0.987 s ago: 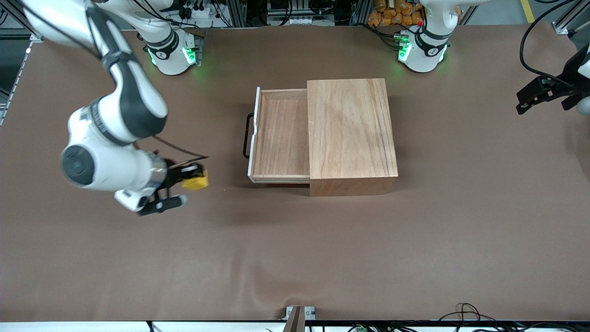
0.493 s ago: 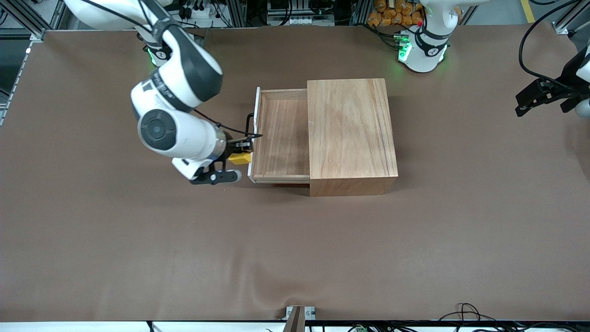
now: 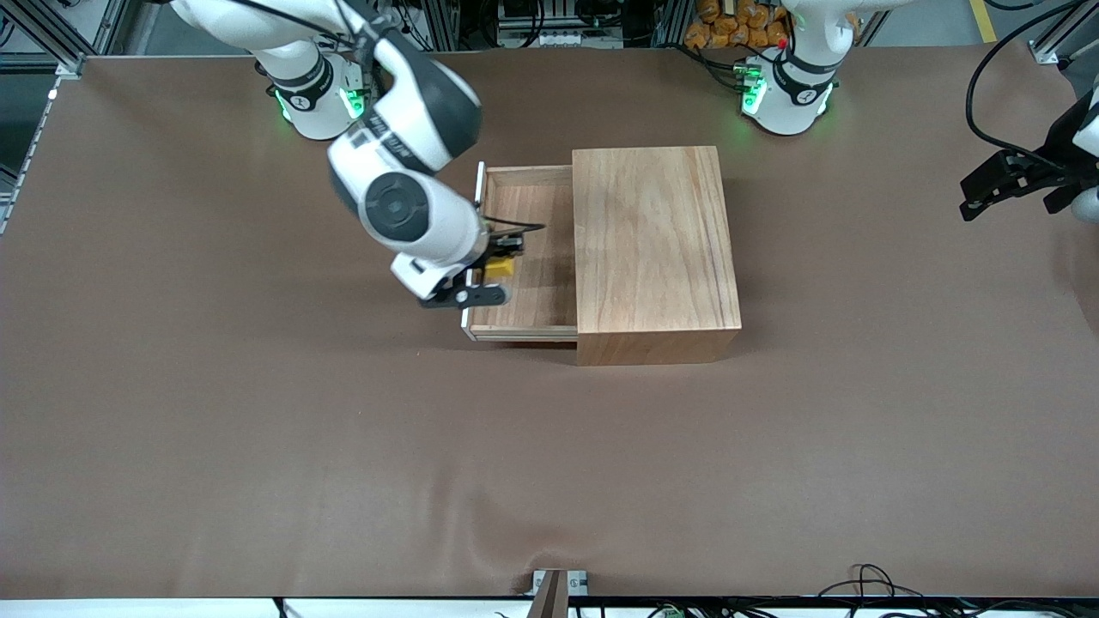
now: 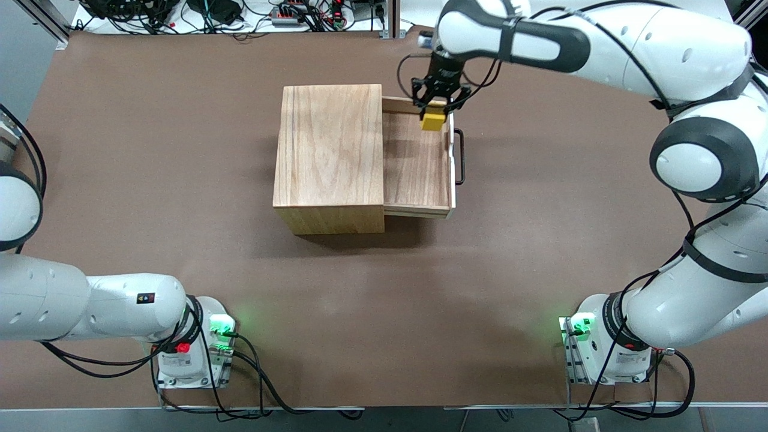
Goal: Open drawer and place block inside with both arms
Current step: 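Carry the yellow cube with the right gripper over the open drawer, then lower the cube into the drawer and open the right gripper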
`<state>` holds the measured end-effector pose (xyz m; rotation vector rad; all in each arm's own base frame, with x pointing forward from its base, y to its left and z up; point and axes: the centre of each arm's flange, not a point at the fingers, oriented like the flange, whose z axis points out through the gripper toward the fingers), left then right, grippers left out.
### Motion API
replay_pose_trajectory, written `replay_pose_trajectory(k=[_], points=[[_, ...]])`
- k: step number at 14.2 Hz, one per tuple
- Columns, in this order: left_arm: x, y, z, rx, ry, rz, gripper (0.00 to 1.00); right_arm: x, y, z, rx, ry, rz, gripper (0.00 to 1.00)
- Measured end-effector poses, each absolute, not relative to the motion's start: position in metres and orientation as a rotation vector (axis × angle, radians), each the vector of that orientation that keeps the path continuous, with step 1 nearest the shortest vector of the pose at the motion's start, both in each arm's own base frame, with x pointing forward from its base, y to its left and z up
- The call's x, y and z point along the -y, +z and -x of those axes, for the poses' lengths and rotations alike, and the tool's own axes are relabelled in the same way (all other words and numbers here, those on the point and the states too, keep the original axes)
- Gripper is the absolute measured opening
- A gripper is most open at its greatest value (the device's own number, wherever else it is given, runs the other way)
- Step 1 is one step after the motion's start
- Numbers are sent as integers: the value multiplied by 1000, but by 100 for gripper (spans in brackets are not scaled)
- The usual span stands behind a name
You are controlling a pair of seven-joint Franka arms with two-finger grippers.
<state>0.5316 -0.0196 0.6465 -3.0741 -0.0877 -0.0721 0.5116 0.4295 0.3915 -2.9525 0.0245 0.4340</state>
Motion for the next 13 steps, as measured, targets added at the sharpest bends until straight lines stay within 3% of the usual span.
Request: replay_pose_trajectory(k=[4, 12, 13], points=[[21, 645, -533, 83, -72, 3074, 100, -472, 373, -471, -101, 418, 2969, 56], [24, 644, -533, 75, -77, 3074, 100, -479, 331, -447, -82, 379, 2982, 56], [24, 644, -533, 75, -80, 3075, 100, -479, 330, -446, -77, 377, 2986, 61]])
